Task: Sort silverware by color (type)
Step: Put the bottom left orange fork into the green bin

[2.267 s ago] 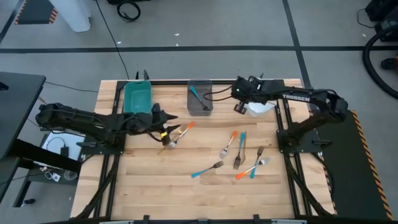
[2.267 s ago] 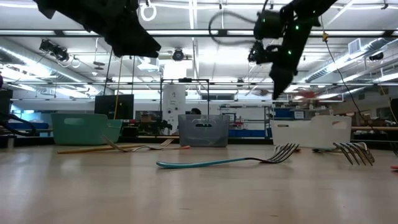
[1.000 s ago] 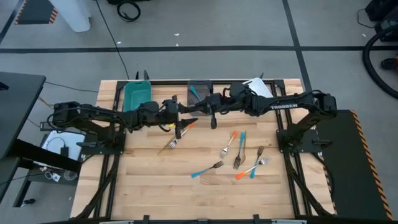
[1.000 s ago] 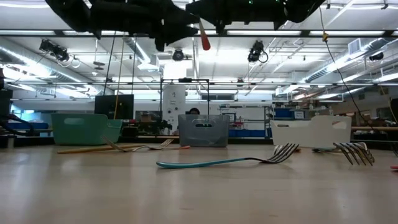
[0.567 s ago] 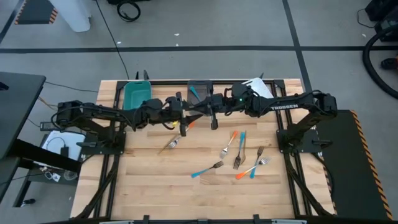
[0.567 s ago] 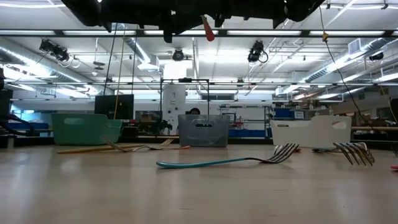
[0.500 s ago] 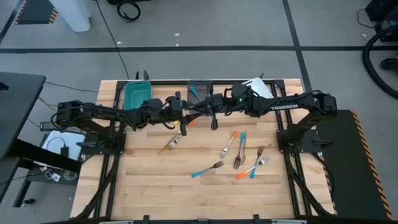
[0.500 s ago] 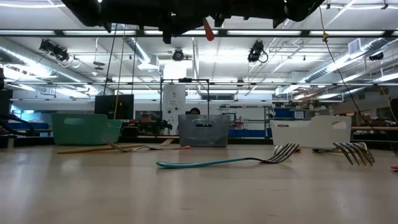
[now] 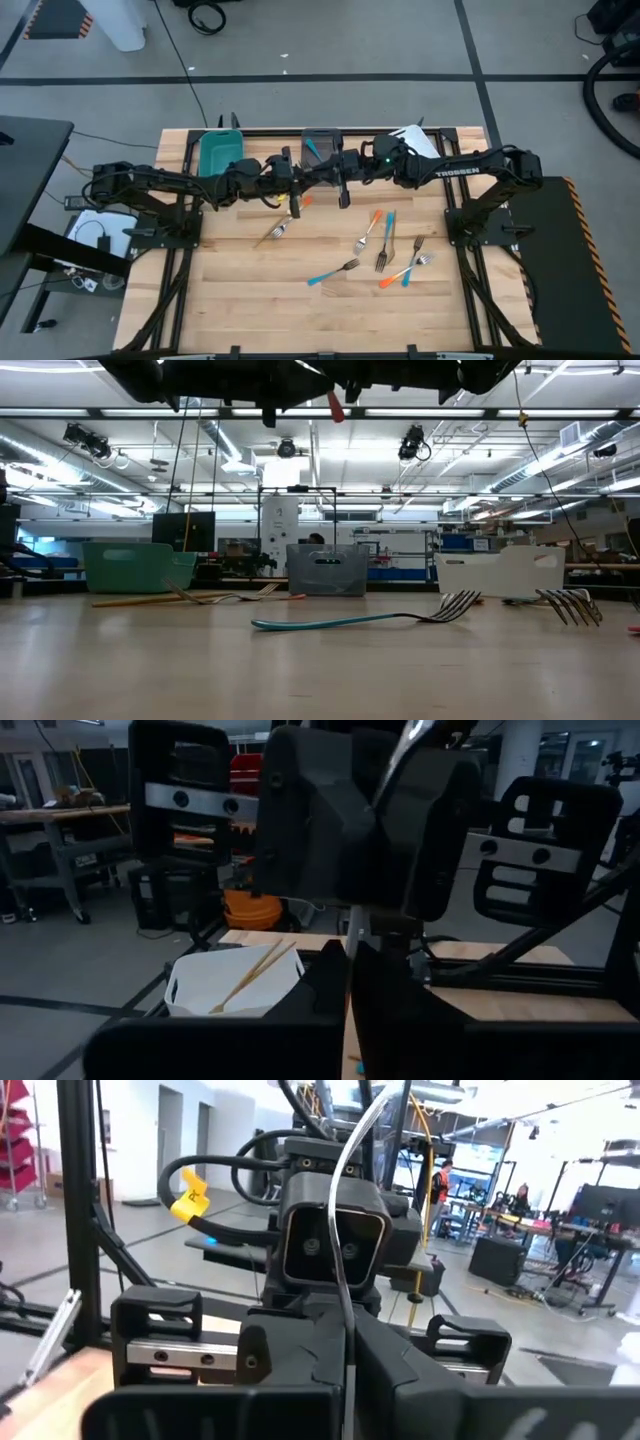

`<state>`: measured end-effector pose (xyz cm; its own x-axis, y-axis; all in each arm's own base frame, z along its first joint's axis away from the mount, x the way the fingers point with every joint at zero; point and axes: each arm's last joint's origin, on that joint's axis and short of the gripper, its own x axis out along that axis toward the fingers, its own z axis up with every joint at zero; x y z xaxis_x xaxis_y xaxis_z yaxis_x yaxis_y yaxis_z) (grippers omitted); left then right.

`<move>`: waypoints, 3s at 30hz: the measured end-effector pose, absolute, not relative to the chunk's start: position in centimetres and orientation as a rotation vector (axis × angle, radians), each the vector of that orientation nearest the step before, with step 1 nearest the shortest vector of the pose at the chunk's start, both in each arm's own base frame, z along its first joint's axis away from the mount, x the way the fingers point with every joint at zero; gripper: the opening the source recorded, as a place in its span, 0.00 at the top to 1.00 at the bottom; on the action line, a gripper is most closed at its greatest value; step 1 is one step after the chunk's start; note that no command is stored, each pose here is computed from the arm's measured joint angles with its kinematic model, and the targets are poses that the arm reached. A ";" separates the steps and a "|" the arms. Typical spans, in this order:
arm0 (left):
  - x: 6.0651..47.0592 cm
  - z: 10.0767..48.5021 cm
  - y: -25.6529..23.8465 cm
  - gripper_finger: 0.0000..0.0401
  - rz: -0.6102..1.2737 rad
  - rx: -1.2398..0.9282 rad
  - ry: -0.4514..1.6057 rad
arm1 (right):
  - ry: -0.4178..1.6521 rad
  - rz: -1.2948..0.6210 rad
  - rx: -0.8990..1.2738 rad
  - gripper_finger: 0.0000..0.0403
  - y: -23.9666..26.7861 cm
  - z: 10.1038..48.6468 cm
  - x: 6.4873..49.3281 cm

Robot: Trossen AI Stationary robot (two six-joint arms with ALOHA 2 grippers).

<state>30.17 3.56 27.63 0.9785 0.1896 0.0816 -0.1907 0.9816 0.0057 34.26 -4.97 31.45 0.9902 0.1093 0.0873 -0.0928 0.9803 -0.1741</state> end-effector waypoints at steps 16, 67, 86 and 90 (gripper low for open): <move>27.7 28.6 3.7 0.97 0.248 -0.049 -0.016 | 0.048 -0.008 -0.111 0.52 -5.7 33.0 31.3; 17.7 26.0 12.7 0.97 1.130 -0.636 0.569 | 0.147 -0.442 0.312 0.51 -14.3 26.6 25.7; 12.6 22.4 13.4 0.97 1.267 -0.675 1.019 | 0.164 -0.306 0.453 0.51 -12.2 26.5 26.7; 12.1 22.1 14.2 0.97 1.258 -0.634 1.033 | 0.172 -0.311 0.459 0.51 -12.2 26.4 26.6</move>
<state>12.07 14.16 22.09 -0.0206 0.4570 -0.8893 -0.9612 0.2356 0.1433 26.64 -12.24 26.38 0.9386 -0.2552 -0.2320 0.3320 0.8507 0.4076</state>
